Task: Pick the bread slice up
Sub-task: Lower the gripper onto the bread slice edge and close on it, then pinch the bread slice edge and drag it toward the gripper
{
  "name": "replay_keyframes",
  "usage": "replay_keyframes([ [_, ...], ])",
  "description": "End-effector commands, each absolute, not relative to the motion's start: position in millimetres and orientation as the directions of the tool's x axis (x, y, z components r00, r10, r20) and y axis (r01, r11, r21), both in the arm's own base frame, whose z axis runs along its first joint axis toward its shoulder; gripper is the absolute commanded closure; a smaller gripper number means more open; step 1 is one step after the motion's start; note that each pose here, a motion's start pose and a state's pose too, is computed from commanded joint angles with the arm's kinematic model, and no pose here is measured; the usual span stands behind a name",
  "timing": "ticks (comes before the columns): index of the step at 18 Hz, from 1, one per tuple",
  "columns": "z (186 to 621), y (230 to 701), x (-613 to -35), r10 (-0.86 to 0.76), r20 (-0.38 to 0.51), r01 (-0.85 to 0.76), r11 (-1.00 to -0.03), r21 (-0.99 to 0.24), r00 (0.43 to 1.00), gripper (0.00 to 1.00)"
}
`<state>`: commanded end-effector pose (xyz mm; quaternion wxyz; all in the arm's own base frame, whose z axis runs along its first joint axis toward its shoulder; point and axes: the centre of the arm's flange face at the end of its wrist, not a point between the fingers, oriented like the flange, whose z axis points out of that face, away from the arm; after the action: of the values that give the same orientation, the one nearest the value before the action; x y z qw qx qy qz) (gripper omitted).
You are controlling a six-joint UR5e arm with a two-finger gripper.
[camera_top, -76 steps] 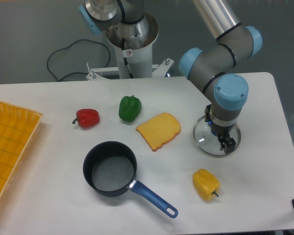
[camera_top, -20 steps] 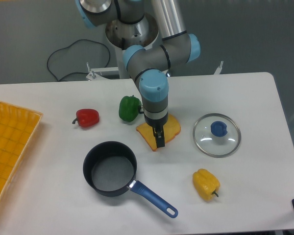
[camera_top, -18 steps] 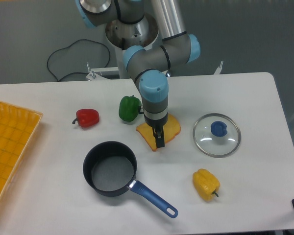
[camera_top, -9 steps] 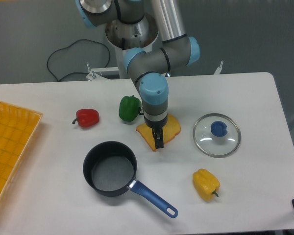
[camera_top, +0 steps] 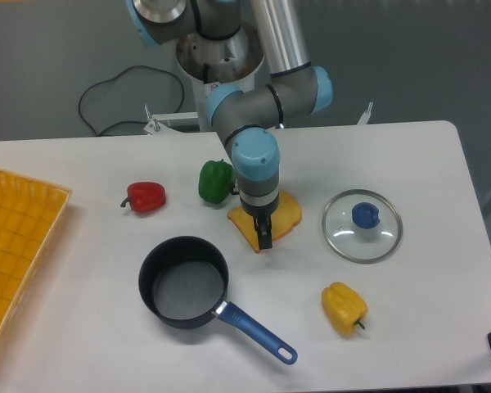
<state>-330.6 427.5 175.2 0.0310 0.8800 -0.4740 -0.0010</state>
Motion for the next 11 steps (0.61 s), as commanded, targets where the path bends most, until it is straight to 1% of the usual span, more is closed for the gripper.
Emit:
replay_keyframes([
  [1, 175, 428, -331, -0.834, 0.028, -0.834, -0.549, 0.056, 0.551, 0.0],
  [2, 174, 428, -331, -0.834, 0.03, -0.834, -0.549, 0.056, 0.551, 0.03],
  [3, 173, 428, -332, -0.834, 0.033, -0.834, -0.548, 0.058, 0.551, 0.09],
  [4, 173, 428, -334, -0.83, 0.035, -0.83, -0.554, 0.071, 0.557, 0.2],
  [5, 175, 428, -337, -0.828, 0.038, -0.827, -0.555, 0.091, 0.56, 0.36],
  [6, 177, 428, -338, -0.83, 0.043, -0.828, -0.55, 0.11, 0.557, 0.44],
  [8, 186, 433, -343, -0.833, 0.034, -0.827, -0.543, 0.146, 0.553, 0.52],
  [9, 190, 436, -346, -0.833, 0.032, -0.827, -0.542, 0.153, 0.552, 0.61],
  [10, 190, 437, -345, -0.834, 0.039, -0.828, -0.54, 0.151, 0.55, 0.64],
  [11, 191, 437, -346, -0.834, 0.048, -0.829, -0.539, 0.148, 0.55, 0.65],
])
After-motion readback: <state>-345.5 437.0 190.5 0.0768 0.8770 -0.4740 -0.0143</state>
